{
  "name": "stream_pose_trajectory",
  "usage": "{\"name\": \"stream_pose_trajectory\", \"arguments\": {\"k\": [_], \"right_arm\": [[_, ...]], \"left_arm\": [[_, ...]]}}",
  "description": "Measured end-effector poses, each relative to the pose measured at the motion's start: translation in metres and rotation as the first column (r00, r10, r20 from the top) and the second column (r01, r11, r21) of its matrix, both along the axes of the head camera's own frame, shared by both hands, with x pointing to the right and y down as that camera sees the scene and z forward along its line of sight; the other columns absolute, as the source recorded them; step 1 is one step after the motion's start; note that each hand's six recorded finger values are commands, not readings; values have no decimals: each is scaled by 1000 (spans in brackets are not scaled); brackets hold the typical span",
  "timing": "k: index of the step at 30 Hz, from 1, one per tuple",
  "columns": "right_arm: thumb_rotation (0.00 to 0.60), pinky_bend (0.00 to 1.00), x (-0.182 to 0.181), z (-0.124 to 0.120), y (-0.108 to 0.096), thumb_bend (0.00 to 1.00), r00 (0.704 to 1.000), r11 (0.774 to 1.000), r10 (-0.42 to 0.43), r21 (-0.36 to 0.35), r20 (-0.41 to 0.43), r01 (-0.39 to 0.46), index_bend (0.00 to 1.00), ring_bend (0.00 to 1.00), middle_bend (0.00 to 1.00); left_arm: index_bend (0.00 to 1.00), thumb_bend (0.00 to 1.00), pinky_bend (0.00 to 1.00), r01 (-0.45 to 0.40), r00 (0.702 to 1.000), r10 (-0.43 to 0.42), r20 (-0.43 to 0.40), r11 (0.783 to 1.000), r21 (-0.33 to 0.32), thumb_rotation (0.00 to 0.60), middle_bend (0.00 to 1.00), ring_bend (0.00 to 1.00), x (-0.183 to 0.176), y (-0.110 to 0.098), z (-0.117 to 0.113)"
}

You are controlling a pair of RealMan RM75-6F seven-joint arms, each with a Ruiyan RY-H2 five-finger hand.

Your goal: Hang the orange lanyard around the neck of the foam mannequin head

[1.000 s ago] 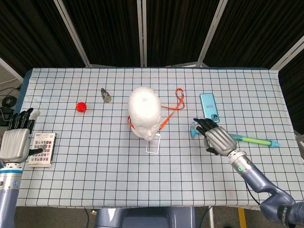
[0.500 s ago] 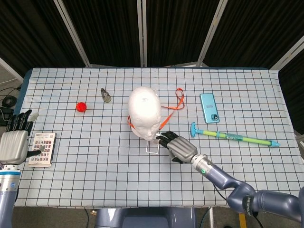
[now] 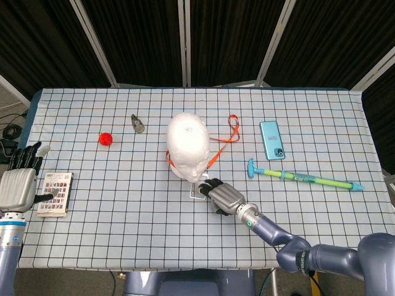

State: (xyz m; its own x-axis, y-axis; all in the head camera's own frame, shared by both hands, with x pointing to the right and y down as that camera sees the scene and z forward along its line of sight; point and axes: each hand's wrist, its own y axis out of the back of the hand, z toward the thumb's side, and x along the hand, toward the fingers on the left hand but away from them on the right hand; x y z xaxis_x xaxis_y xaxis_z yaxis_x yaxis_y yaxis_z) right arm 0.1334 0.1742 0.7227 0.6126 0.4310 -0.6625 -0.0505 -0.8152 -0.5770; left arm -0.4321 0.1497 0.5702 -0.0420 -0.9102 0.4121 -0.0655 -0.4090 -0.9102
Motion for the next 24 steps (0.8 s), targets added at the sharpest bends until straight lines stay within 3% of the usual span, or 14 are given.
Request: {"name": "stream_pose_trajectory", "arguments": {"k": [12,24], "right_arm": [[600,131,-4,-6,15,1000,999,999,-37,-38,20,38,186,83,147],[600,145,5,-23,46,1000,990,979,-133,-147,40,138,191,83,148]], "left_arm": [[0,0,0,-7,1000,7,-4,1000,-6,600,0,0,0,0,2],[0,0,0,-13,1000,13,-1,1000,-11,600,0,0,2,2,4]]}}
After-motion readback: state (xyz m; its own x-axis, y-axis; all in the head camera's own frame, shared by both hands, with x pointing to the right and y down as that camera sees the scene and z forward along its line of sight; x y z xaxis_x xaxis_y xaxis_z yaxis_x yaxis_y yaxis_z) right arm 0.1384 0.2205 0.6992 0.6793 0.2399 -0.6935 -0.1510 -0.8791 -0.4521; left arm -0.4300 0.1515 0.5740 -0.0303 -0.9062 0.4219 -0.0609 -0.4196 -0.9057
